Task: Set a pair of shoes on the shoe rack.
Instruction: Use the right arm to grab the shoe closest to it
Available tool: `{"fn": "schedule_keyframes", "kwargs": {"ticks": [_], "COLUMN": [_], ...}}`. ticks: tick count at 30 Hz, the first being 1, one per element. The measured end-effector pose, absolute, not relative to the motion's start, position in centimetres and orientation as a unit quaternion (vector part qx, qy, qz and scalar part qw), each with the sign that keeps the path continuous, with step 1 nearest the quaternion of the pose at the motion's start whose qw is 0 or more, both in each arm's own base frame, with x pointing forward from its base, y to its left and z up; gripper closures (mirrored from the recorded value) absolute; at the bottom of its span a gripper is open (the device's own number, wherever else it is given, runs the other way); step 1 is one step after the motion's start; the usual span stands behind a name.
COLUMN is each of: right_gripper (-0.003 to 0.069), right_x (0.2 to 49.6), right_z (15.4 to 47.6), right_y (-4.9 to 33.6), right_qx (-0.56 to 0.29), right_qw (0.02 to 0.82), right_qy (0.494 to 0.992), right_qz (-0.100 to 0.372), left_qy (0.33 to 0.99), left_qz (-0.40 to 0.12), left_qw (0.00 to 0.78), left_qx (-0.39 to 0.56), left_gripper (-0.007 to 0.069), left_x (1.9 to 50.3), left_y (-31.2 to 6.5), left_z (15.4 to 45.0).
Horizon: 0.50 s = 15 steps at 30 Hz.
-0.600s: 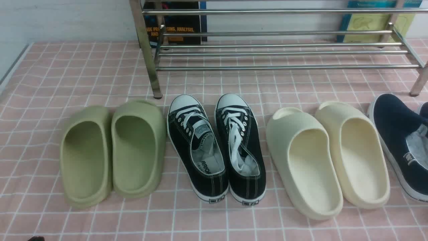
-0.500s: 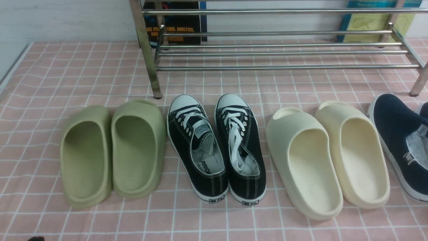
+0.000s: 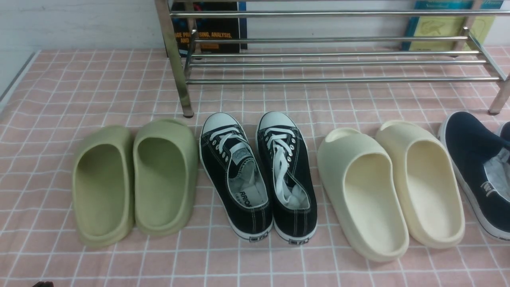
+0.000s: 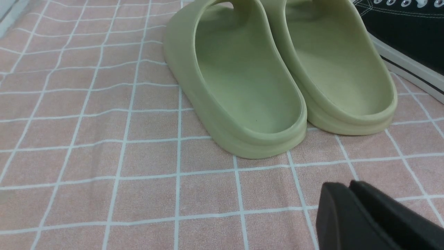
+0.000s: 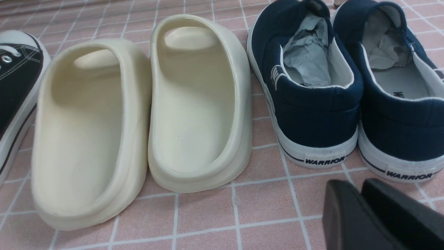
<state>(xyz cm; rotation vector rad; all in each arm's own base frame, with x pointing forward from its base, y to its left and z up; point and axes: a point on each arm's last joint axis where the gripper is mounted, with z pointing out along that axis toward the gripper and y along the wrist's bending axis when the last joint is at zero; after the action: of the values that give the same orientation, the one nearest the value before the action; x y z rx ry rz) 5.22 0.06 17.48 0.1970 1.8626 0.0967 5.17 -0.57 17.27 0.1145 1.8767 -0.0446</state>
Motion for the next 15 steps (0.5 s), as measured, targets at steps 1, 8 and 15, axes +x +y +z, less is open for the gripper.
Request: {"fn": "schedule_keyframes", "kwargs": {"ticks": [1, 8, 15], "right_gripper": [0.0571, 0.0561, 0.0554], "right_x": [5.22, 5.22, 5.22], "right_z": [17.48, 17.48, 17.48], "right_y": [0.06, 0.06, 0.06], "right_qx": [0.085, 0.085, 0.085], "right_qw": [0.592, 0.592, 0.592], "right_qy": [0.801, 0.801, 0.801], "right_qz": [0.042, 0.042, 0.042], "left_qy": [0.806, 0.806, 0.806], "left_qz": [-0.019, -0.019, -0.019], "left_qw": [0.589, 0.589, 0.589], "left_qx": [0.049, 0.049, 0.049], "left_gripper": [0.056, 0.0552, 0.0552], "left_x": [5.17, 5.17, 5.17], "left_y": [-0.57, -0.57, -0.57], "left_z": [17.27, 17.27, 17.27]}}
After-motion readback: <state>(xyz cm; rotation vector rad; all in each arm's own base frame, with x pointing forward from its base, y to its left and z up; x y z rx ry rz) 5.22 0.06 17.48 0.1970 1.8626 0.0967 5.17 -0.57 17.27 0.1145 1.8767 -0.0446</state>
